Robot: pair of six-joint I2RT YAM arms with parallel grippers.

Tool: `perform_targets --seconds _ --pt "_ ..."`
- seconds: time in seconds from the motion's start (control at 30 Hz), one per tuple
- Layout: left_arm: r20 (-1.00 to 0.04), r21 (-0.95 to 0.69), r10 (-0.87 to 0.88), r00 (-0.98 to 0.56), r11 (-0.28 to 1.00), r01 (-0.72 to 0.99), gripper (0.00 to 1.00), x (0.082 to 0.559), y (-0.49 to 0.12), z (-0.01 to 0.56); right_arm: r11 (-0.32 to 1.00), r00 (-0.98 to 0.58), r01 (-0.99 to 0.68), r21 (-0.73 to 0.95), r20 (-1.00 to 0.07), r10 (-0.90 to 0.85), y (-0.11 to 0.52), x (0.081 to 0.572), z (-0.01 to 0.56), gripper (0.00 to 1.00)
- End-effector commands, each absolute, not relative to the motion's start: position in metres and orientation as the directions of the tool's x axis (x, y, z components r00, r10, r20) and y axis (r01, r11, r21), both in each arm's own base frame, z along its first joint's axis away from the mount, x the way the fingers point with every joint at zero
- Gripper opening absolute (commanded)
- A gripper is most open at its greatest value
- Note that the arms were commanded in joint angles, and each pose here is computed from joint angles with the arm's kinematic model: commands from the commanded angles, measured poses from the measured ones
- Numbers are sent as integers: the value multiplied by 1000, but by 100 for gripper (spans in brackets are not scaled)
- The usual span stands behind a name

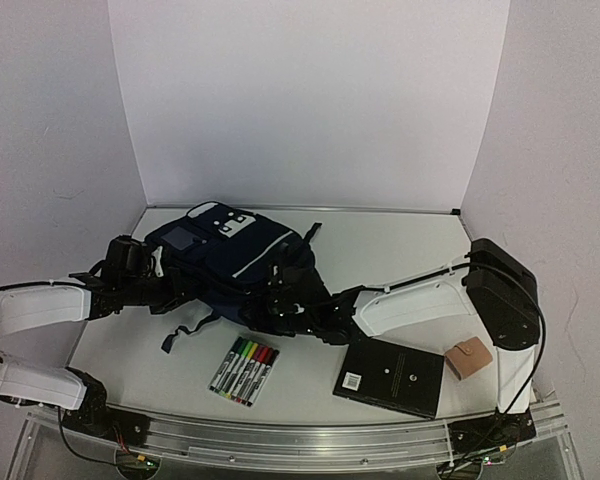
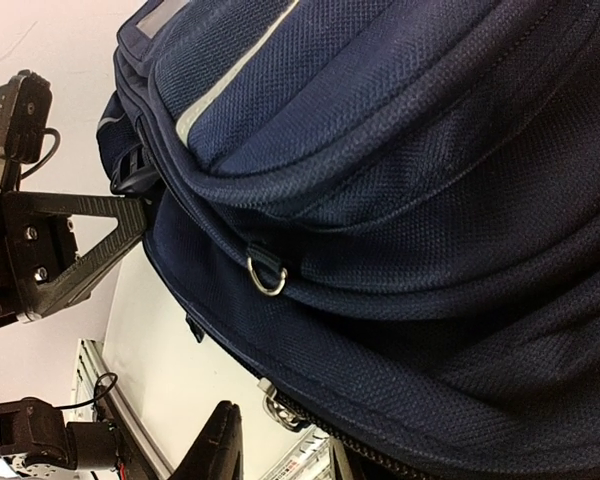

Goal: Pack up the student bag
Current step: Zip the student bag at the center of the board.

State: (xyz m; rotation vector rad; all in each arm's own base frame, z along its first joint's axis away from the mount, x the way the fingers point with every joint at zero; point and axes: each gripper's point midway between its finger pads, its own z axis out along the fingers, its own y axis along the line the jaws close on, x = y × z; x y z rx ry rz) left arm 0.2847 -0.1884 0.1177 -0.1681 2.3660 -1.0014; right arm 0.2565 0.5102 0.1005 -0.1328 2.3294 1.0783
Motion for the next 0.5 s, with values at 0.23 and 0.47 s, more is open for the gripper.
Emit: perform_targets --seconds 0.23,0.47 --pt "-546 -719 -312 -777 650 244 0 297 -205 164 696 -789 -285 659 -574 220 514 297 109 25" --pt "-541 -728 -324 -777 643 238 0 295 -205 162 762 -764 -226 607 -596 247 505 314 96 14"
